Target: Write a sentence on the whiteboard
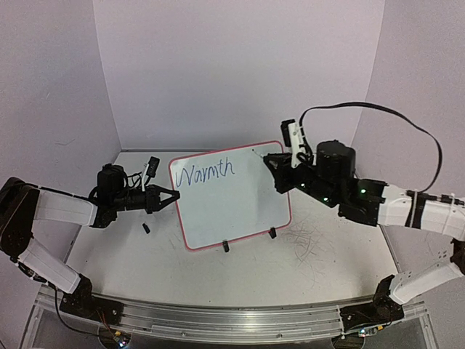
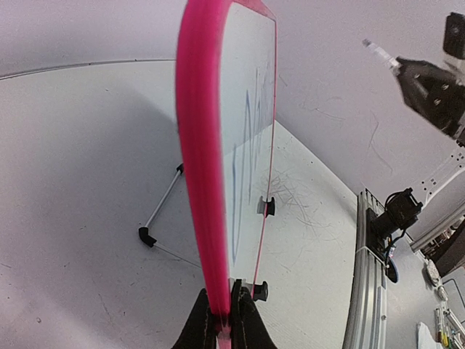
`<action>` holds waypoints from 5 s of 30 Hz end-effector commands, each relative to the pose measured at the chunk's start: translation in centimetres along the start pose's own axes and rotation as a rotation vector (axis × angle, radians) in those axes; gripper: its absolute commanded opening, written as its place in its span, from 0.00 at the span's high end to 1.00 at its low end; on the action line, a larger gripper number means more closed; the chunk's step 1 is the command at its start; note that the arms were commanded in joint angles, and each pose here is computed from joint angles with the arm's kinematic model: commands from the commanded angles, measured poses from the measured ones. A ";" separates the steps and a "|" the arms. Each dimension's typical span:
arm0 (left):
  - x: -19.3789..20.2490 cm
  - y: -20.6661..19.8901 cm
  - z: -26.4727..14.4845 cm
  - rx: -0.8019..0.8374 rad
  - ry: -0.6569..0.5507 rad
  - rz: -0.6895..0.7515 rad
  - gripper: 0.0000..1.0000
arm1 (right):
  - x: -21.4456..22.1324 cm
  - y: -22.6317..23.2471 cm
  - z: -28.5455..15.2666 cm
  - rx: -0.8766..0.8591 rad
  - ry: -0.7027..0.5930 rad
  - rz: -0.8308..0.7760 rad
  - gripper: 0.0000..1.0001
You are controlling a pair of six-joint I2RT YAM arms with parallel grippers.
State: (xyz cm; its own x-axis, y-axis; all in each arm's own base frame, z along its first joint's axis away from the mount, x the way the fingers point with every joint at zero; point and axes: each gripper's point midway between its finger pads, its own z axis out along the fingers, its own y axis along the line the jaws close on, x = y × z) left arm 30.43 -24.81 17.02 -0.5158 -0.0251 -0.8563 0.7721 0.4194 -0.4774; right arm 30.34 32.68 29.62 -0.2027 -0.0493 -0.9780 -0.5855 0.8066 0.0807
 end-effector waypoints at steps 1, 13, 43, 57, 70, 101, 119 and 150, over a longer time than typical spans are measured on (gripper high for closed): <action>-2.0 0.4 0.0 -0.035 -0.041 0.094 0.99 | -4.5 -1.1 -3.1 -0.014 -0.159 -0.040 1.00; -3.9 -0.7 -0.1 -0.006 -0.073 0.090 0.79 | -4.7 -4.8 -4.8 0.158 -0.193 0.032 1.00; -3.2 -0.2 0.6 0.010 -0.045 0.061 0.95 | -1.1 -0.7 0.0 -0.027 -0.064 -0.099 1.00; -3.0 -0.1 0.6 -0.013 -0.048 0.094 1.00 | 1.2 -2.9 2.6 0.071 0.023 -0.118 1.00; -2.9 -0.2 0.5 -0.015 -0.048 0.104 1.00 | 0.1 -2.2 5.0 0.027 -0.021 -0.122 1.00; -2.8 -0.2 0.5 -0.021 -0.046 0.108 1.00 | 1.8 -3.6 6.9 0.123 0.024 -0.105 1.00; -2.9 -0.1 0.4 -0.029 -0.046 0.110 1.00 | -0.5 -2.5 4.3 0.046 -0.062 -0.093 1.00; -2.8 -0.1 0.4 -0.028 -0.041 0.111 1.00 | 2.9 -2.8 6.4 0.072 0.051 -0.097 1.00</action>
State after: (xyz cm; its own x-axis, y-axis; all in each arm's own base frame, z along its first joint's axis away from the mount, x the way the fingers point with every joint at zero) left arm 30.99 -25.52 18.75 -0.4951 -0.0266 -0.8684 0.7931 0.3944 -0.4642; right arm 36.31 33.77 24.16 -0.1947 -0.1839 -0.9635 -0.5520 0.8325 -0.0474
